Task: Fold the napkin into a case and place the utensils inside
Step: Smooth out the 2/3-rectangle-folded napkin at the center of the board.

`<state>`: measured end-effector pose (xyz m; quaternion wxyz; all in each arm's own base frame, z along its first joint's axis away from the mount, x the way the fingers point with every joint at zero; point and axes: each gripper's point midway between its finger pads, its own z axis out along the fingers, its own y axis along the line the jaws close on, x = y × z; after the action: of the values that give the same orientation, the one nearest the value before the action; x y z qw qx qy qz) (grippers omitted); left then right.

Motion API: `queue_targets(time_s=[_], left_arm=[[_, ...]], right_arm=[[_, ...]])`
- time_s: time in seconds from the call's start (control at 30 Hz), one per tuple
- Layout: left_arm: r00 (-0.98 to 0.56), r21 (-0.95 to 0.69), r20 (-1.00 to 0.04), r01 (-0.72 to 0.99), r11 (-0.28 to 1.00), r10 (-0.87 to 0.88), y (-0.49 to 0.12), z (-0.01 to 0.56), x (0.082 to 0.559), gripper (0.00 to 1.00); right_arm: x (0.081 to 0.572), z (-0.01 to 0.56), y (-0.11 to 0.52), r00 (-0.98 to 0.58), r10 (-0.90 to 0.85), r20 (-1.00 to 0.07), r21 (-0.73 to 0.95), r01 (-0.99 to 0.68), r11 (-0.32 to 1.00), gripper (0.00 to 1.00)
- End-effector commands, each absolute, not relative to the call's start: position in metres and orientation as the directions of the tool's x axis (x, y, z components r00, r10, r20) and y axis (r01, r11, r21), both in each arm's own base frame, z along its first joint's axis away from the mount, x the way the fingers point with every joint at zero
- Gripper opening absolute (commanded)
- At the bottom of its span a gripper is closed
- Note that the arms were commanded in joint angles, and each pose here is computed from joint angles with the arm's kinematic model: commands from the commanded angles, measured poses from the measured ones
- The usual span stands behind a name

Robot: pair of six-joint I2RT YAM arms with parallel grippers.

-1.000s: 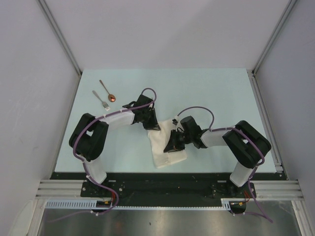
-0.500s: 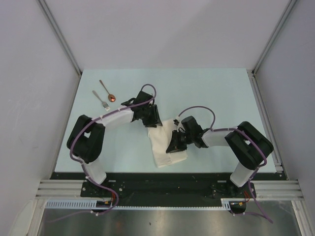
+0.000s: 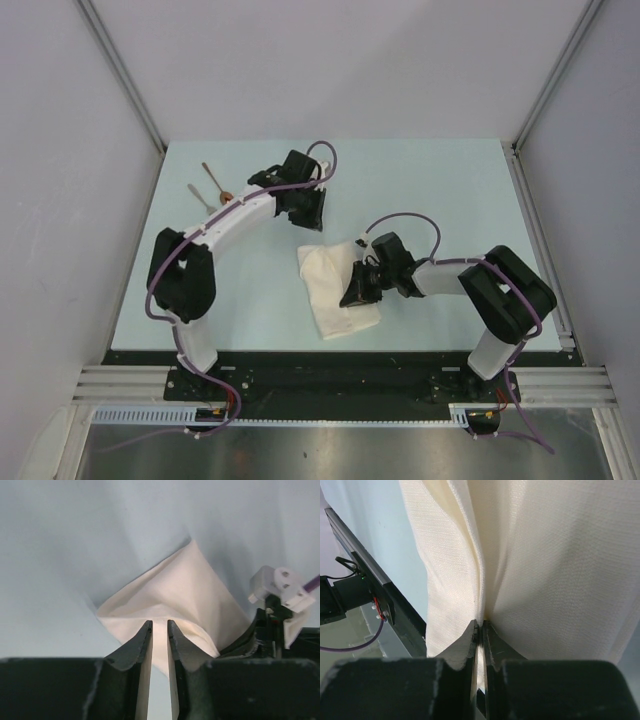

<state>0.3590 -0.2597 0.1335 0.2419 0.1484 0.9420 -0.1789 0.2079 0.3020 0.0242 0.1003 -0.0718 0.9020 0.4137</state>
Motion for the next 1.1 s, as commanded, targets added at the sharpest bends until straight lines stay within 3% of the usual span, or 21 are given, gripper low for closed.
queue_targets(time_s=[0.0, 0.1, 0.27, 0.73, 1.07], left_arm=[[-0.825, -0.184, -0.425, 0.481, 0.857, 0.372, -0.248, 0.110, 0.349, 0.22], [-0.846, -0.201, -0.394, 0.462, 0.864, 0.361, -0.249, 0.102, 0.345, 0.13], [-0.870, -0.245, -0.395, 0.410, 0.879, 0.296, -0.255, 0.099, 0.345, 0.12], [-0.929, -0.356, -0.324, 0.297, 0.886, 0.181, -0.272, 0.058, 0.338, 0.12], [-0.937, -0.353, -0.327, 0.238, 0.905, 0.118, -0.271, 0.051, 0.343, 0.12]], right_arm=[[0.216, 0.033, 0.307, -0.959, -0.060, -0.276, 0.739, -0.252, 0.624, 0.07], [0.217, 0.032, 0.307, -0.959, -0.057, -0.279, 0.739, -0.252, 0.624, 0.07], [0.217, 0.029, 0.309, -0.960, -0.056, -0.273, 0.744, -0.248, 0.620, 0.07], [0.202, 0.034, 0.324, -0.962, -0.077, -0.262, 0.765, -0.256, 0.591, 0.07], [0.203, 0.025, 0.323, -0.964, -0.077, -0.255, 0.750, -0.247, 0.613, 0.07]])
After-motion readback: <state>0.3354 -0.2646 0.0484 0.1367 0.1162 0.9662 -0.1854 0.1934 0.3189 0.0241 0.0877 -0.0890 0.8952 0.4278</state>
